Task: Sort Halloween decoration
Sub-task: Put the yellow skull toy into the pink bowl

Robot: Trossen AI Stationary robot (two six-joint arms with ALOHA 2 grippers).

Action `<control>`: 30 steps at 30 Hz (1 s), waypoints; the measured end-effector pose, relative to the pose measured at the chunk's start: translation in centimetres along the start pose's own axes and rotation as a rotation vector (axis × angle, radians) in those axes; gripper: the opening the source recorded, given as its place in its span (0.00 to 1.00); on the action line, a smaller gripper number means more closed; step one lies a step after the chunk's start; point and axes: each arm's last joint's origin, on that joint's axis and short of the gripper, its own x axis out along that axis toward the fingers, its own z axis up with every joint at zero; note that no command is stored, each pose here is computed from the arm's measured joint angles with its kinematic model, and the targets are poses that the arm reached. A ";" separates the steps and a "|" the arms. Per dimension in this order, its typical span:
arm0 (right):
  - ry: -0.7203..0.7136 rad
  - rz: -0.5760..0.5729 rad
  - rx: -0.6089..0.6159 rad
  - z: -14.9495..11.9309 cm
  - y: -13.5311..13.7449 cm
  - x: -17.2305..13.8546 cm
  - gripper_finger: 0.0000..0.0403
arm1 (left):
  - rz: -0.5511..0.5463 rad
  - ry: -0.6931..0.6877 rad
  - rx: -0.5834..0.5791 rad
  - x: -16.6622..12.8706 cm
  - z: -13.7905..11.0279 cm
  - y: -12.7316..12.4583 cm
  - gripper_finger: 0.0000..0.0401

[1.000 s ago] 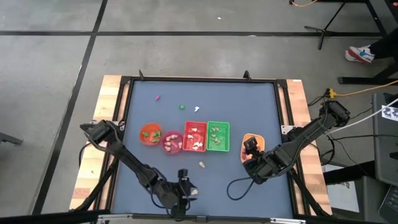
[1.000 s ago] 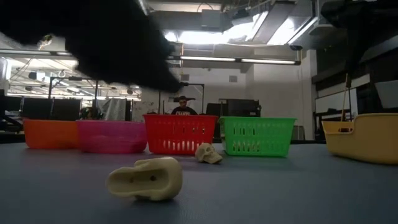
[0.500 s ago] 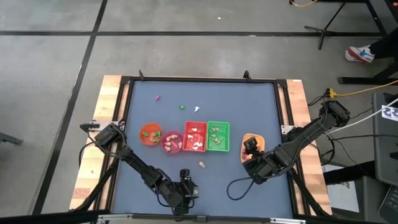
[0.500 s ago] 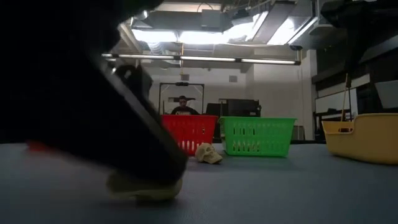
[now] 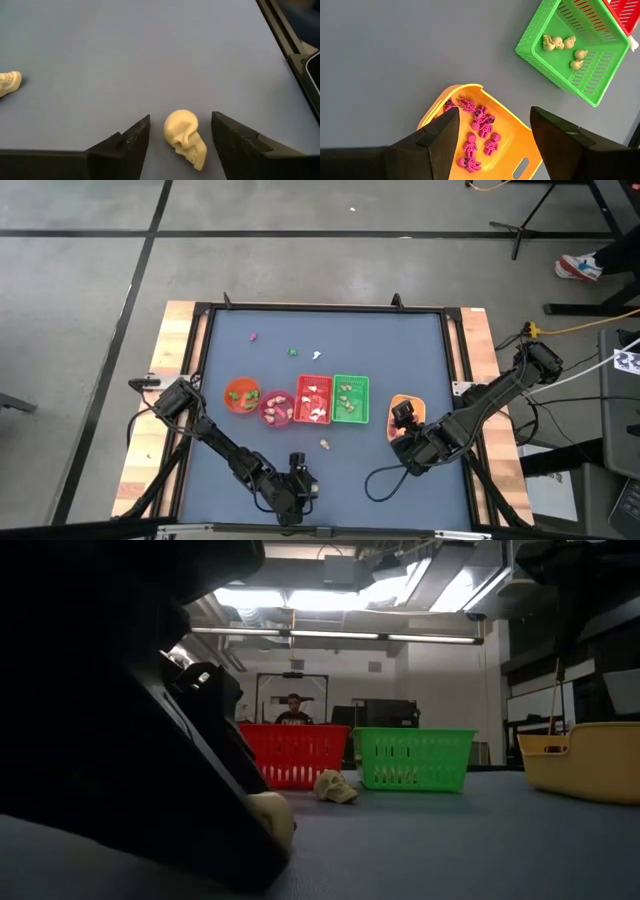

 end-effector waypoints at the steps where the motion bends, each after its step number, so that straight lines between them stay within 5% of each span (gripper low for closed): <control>1: 0.000 0.000 0.000 0.0 0.0 0.0 0.60 | 0.001 0.002 0.001 0.0 0.0 0.0 0.47; 30: 0.000 0.000 0.000 0.0 0.0 0.0 0.60 | -0.002 0.011 0.005 0.0 -0.1 0.0 0.20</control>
